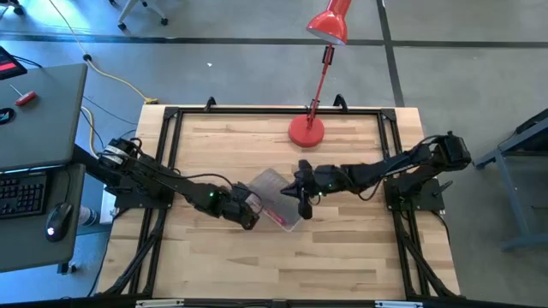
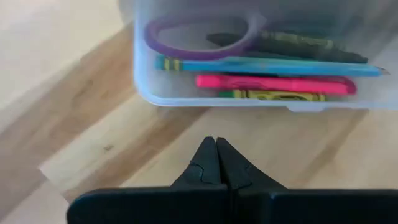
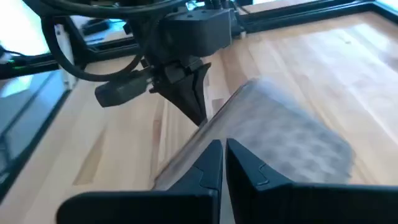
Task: Pick & place school supplies into a supply box
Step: Close the black supply box
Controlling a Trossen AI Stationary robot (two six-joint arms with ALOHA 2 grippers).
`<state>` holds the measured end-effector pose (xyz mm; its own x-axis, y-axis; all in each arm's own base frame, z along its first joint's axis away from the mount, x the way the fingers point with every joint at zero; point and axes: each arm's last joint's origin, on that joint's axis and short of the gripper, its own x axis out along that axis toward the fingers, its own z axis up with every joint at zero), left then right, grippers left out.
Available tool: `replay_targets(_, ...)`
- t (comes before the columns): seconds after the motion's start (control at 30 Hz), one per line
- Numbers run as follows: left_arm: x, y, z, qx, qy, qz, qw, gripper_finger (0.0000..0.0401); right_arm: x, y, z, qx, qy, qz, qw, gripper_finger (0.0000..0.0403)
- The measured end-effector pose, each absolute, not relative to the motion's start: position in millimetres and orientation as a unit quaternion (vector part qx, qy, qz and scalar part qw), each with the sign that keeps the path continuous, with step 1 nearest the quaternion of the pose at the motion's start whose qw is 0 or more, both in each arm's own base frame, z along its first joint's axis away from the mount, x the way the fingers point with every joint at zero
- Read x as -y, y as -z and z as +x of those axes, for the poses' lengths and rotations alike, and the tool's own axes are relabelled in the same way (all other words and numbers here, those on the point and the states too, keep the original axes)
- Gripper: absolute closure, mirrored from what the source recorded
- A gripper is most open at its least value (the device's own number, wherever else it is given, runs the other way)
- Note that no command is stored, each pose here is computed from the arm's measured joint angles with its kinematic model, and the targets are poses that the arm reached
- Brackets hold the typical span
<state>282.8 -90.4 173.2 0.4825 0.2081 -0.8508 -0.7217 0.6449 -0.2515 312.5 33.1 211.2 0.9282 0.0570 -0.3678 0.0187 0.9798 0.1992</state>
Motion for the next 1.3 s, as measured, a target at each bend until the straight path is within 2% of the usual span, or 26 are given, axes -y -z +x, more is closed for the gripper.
replay_targets(0.17,89.6,-173.2,282.4,-0.411,-0.299,-0.3,0.807,0.0391,-48.0,-207.2,308.3,-0.206,0.034,0.081,0.975,0.0403)
replay_targets(0.53,89.2,-187.6,277.7,-0.405,-0.282,-0.315,0.811,0.0391,-66.0,-203.3,303.1,-0.22,0.05,0.069,0.972,0.0403)
replay_targets(0.8,75.4,-220.7,285.2,-0.339,-0.28,-0.267,0.858,0.0391,-71.7,-186.7,295.4,-0.298,0.054,0.104,0.947,0.0403)
replay_targets(0.93,59.6,-205.5,299.9,-0.373,-0.263,-0.281,0.844,0.0391,-80.3,-186.6,293.8,-0.309,0.004,0.117,0.944,0.0403)
replay_targets(1.03,54.1,-191.6,306.6,-0.402,-0.257,-0.286,0.831,0.0391,-84.4,-182.9,291.5,-0.324,0.003,0.121,0.938,0.0403)
replay_targets(1.3,53.2,-187.1,309.6,-0.409,-0.254,-0.297,0.825,0.0391,-89.5,-155.7,293.7,-0.384,0.02,0.126,0.914,0.0403)
